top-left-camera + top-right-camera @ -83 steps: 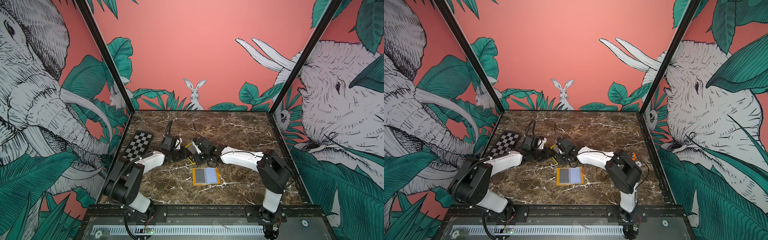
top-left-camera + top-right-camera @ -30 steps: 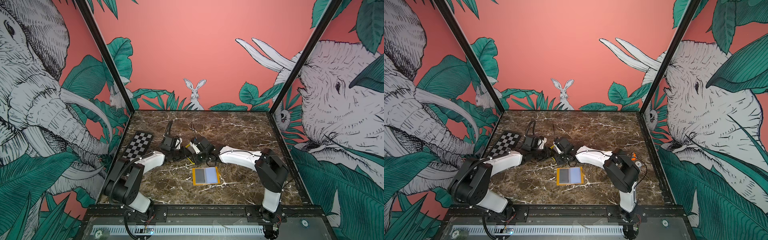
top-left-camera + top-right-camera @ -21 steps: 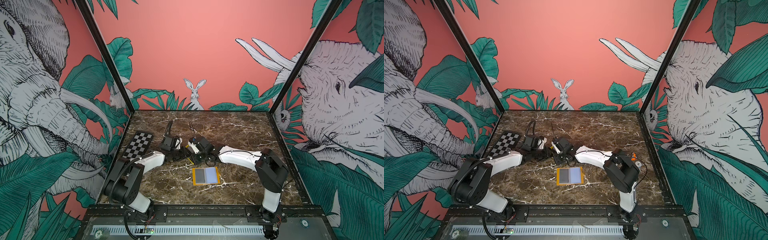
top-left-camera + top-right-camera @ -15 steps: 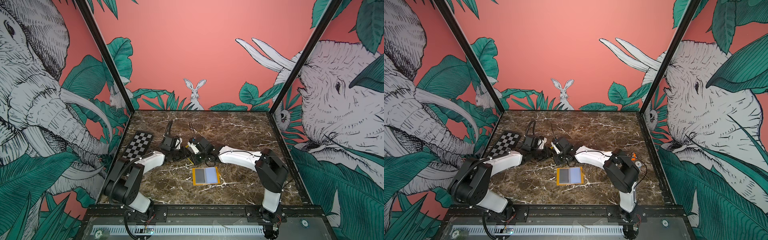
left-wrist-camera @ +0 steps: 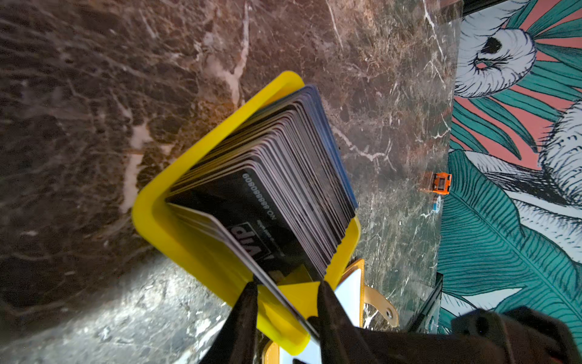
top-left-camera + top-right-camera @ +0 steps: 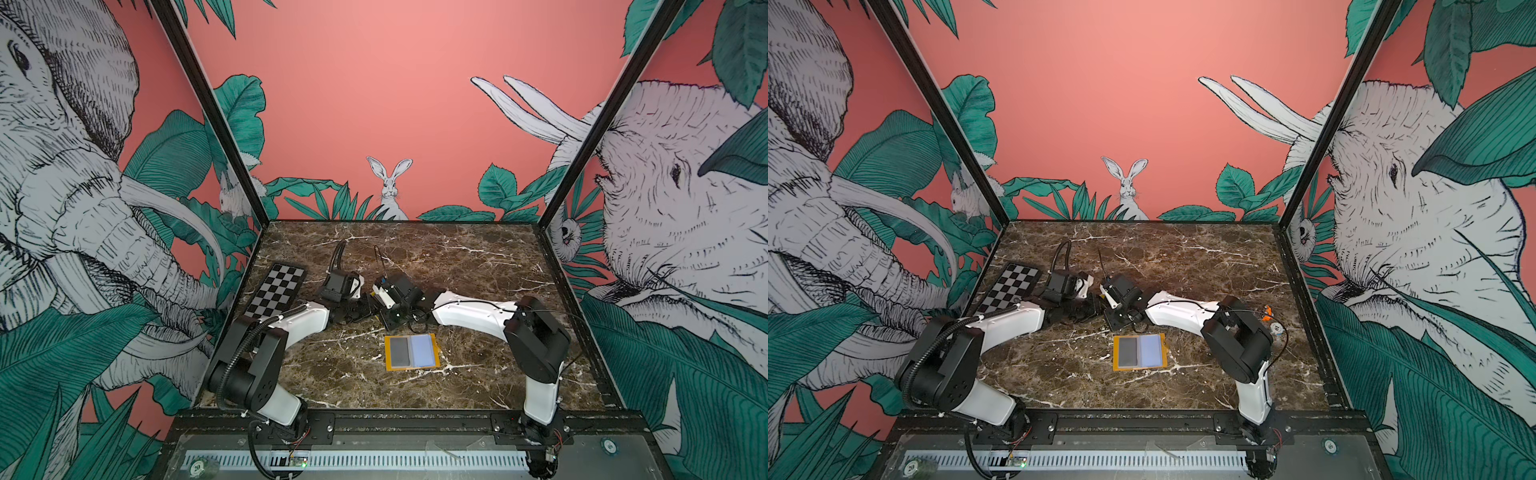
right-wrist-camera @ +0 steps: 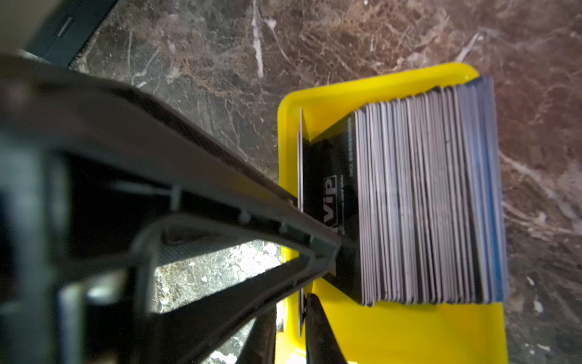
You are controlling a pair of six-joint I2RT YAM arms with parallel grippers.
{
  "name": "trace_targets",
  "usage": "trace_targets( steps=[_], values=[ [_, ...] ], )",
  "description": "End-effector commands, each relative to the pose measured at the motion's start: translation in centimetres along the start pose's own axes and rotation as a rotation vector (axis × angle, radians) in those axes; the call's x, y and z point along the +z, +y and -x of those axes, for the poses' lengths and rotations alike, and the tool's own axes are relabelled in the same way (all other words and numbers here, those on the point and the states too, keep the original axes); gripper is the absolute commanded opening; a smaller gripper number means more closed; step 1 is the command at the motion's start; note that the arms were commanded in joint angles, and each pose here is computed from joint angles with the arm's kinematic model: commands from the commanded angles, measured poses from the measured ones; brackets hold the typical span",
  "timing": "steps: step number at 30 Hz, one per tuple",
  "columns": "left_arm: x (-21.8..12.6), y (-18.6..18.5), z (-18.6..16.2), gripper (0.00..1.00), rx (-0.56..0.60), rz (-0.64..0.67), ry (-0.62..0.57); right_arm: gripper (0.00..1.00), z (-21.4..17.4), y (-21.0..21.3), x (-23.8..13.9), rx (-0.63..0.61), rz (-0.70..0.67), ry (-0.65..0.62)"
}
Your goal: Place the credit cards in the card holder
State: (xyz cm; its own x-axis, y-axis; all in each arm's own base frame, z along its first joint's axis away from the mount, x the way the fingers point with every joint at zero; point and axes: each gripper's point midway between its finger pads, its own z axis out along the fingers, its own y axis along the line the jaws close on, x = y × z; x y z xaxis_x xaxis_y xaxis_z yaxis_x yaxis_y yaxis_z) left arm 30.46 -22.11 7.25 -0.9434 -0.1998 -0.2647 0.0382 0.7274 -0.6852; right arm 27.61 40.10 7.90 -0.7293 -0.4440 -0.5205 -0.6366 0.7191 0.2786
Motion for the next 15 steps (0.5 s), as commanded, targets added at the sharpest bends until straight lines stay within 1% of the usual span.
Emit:
trace_targets(
  steps=[1, 15],
  values=[
    [-0.51, 1.03, -0.79, 0.34, -0.013, 0.036, 0.013, 0.19, 0.73, 0.41, 0.05, -0.025, -0.006, -0.018],
    [-0.56, 1.56, -1.14, 0.34, -0.012, 0.057, 0.016, 0.22, 0.58, 0.23, -0.13, -0.027, -0.021, -0.019]
  ],
)
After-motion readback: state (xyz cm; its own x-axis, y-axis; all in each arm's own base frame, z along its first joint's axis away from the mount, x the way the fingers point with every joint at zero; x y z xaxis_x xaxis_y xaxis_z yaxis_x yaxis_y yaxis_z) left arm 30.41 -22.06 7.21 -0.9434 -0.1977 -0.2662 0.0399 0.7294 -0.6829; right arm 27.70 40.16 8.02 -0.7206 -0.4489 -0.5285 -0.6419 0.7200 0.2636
